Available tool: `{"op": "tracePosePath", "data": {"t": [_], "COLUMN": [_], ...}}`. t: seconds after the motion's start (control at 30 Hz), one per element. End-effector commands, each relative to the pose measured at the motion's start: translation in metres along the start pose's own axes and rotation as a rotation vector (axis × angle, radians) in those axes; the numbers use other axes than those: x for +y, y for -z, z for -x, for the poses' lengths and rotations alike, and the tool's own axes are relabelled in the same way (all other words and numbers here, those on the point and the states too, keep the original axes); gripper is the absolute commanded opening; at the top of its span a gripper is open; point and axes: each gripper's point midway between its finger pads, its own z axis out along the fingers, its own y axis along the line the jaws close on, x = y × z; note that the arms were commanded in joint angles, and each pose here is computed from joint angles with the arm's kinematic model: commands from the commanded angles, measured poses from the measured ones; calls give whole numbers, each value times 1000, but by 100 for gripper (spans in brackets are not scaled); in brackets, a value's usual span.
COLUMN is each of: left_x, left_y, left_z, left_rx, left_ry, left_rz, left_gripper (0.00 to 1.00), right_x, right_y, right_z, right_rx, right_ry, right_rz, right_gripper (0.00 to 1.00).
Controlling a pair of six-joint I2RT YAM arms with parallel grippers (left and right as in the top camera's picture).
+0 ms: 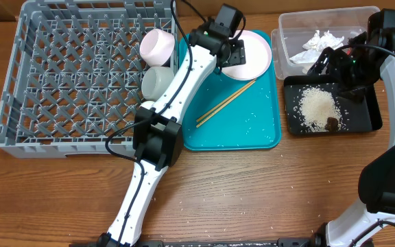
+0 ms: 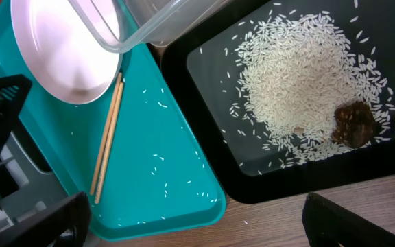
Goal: Sort waste into correct bins and load items into the dishwasher
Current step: 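Grasp the large pink plate edge with the left gripper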
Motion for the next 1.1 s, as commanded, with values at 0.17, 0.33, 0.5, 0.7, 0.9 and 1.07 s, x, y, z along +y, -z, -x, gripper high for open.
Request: {"op": "tracePosePath", "data": {"t": [0.17,0.33,0.5,0.7,0.9,1.07], "left_x": [16,21,25,30,35,43], "left_y": [-42,-57,-68,-68,-67,-62], "left_z": [-19,-26,-33,-32,-29,-19], "left_rx": [16,27,43,35,33,23], "left_ry": [167,174,172,170,177,194], "left_rz": [90,102,116,138,144,146], "left_gripper": [69,62,50,23,4,4], "right_x": [8,8,8,8,8,8], "right_y": [18,18,18,18,18,18], "right_z": [4,4,4,4,4,4], "right_rx": [-51,-51,-51,-51,-51,-51], "right_ry": [18,18,17,17,17,17], "right_rz": [23,23,23,23,23,23], "right_gripper": [100,100,100,100,100,100]}}
